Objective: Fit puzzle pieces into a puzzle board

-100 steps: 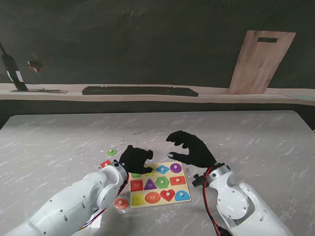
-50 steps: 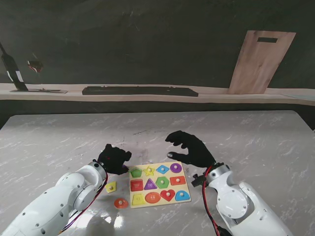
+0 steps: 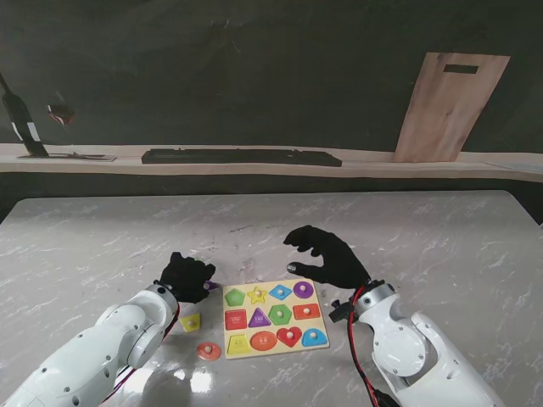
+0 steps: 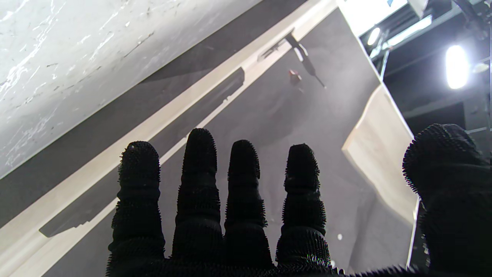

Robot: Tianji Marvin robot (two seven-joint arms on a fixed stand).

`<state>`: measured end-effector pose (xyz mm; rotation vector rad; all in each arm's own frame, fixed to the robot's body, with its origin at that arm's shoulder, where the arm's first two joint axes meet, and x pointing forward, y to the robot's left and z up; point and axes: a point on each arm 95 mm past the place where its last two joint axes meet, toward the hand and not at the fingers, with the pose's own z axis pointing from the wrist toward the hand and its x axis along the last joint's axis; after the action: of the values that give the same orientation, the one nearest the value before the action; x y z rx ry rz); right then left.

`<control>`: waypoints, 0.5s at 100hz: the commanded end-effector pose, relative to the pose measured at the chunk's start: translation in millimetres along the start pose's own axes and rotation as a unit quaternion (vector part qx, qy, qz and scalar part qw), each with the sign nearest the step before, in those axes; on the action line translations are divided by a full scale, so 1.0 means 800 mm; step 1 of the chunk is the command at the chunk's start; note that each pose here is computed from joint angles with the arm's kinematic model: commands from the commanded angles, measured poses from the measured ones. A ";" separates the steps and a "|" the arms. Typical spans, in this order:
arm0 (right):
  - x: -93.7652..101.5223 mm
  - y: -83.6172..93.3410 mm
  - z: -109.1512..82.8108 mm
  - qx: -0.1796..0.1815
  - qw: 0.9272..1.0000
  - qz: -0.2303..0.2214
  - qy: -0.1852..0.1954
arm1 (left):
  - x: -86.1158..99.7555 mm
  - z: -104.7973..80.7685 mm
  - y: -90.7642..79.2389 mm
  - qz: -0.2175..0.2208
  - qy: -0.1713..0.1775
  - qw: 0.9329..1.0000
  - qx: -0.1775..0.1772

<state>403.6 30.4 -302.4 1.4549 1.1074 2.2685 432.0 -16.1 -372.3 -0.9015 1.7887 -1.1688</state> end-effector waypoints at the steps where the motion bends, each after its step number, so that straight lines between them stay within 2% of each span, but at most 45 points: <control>1: 0.002 -0.005 -0.002 0.001 1.000 0.002 0.002 | -0.005 0.000 0.003 0.000 -0.005 1.000 -0.002; 50: 0.003 -0.003 -0.002 -0.001 1.000 0.000 0.002 | -0.005 0.008 0.005 -0.010 -0.012 1.000 -0.004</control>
<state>403.4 29.9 -302.1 1.4510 1.1065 2.2661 438.1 -13.1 -377.6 -0.9315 1.7763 -1.1608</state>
